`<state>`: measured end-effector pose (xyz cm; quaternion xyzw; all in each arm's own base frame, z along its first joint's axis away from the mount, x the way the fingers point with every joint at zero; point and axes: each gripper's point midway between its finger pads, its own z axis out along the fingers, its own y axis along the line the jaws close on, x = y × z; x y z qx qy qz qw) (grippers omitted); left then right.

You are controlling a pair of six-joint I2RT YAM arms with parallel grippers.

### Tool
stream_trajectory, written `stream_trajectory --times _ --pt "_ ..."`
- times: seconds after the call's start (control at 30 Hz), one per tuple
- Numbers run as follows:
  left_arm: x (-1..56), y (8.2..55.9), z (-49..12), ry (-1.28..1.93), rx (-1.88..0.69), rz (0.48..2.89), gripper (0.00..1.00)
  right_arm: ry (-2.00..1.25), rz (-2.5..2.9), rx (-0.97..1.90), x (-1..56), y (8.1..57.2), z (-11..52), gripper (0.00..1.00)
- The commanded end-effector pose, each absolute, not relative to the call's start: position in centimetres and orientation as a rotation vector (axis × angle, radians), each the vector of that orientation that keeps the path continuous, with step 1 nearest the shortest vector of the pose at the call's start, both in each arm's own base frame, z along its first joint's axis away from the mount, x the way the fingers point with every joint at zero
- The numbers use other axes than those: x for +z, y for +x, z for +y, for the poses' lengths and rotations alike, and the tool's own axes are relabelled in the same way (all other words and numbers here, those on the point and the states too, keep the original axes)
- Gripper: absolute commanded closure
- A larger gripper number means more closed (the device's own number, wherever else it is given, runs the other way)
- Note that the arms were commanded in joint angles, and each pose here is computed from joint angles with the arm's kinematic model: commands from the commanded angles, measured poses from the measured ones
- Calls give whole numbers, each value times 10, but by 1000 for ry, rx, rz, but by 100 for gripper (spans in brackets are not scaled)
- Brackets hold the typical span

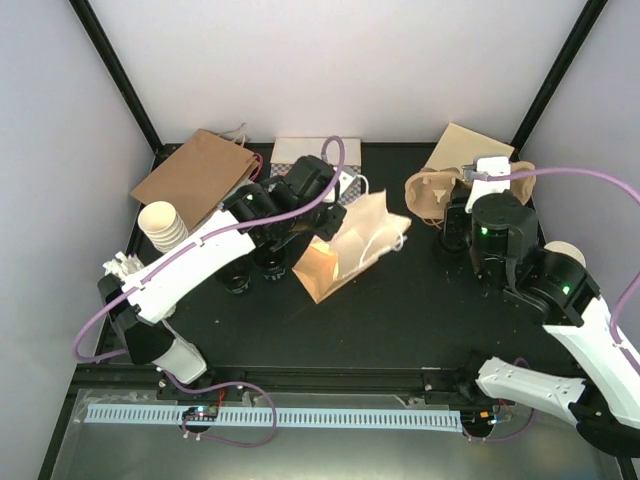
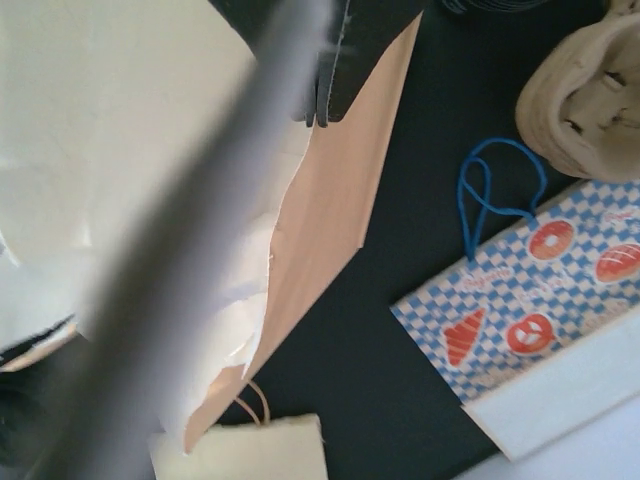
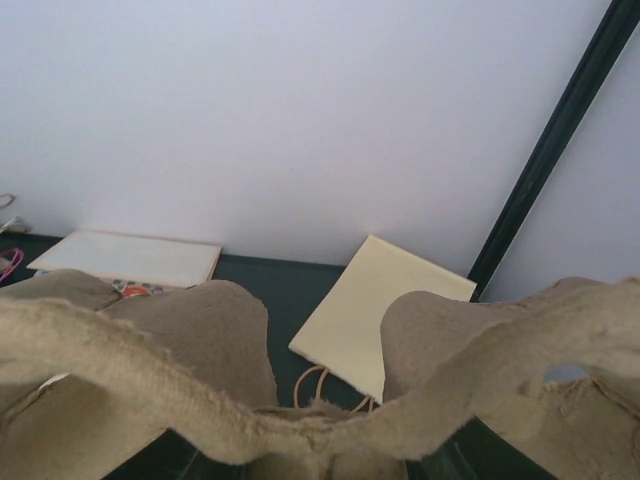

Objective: Pack the takeout coffee

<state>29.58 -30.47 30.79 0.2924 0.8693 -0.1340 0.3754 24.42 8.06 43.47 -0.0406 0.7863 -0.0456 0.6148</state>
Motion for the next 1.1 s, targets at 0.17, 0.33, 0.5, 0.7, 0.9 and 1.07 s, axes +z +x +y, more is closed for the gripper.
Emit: stream_trajectory --times 0.17,0.33,0.5,0.7,0.9,1.07 --pt "302 275 -329 837 -413 2187 98 -69 1680 -201 450 257 78 66" --pt "307 269 -330 842 -433 2175 99 -156 1750 -194 417 264 95 66" --pt "312 269 -329 833 -436 2163 98 -215 1820 -151 392 266 109 67" --pt "318 270 -326 819 -425 2146 98 -291 1895 -55 364 261 126 68" --pt "322 273 -323 800 -409 2136 98 -372 1955 73 344 249 144 68" --pt "324 273 -323 795 -410 2128 99 -438 1964 178 340 235 154 68"
